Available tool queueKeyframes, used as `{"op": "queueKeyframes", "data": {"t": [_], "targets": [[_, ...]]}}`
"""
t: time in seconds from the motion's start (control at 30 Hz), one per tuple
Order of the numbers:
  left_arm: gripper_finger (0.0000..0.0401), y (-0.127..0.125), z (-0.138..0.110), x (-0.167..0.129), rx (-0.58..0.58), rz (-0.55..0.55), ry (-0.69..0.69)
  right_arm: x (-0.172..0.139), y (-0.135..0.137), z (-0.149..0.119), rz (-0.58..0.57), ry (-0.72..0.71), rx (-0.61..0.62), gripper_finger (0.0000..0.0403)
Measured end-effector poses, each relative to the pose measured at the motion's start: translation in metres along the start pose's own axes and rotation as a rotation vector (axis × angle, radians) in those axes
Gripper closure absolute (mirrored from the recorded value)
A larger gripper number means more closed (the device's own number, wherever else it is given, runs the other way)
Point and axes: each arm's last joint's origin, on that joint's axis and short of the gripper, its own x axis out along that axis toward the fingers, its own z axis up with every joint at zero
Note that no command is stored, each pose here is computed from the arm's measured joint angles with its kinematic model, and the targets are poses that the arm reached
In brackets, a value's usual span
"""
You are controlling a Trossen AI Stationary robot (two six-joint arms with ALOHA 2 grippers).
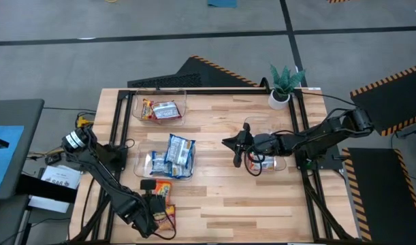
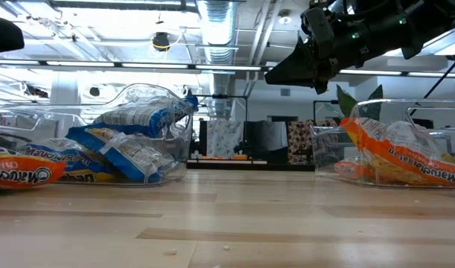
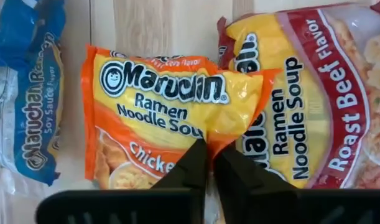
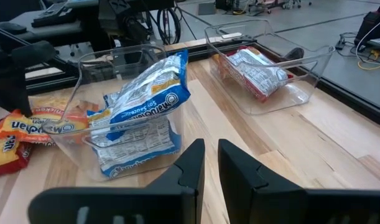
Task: Sort Maruchan noodles
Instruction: Put the orange noodle pack into the bottom right transparent bin
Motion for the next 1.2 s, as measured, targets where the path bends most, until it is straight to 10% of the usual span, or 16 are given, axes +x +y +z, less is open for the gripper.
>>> {"op": "queueKeyframes", "data": {"t": [0.27,0.77,1.2], "targets": [[0.0401,-0.007,0.024,-0.041,0.092,0.001,-0.082,0.000,0.000,0.000,0.000,-0.001,0.000,0.0332],[0.0401,0.034,0.053,-0.127,0.307,0.455,-0.399,-0.001,0.002,0.006,0.017,-0.058,0.004,0.0332],[0.0401,0.106,0.070,-0.121,0.312,0.335,-0.647,-0.038,0.019,0.050,0.124,-0.357,-0.080,0.0332]]}}
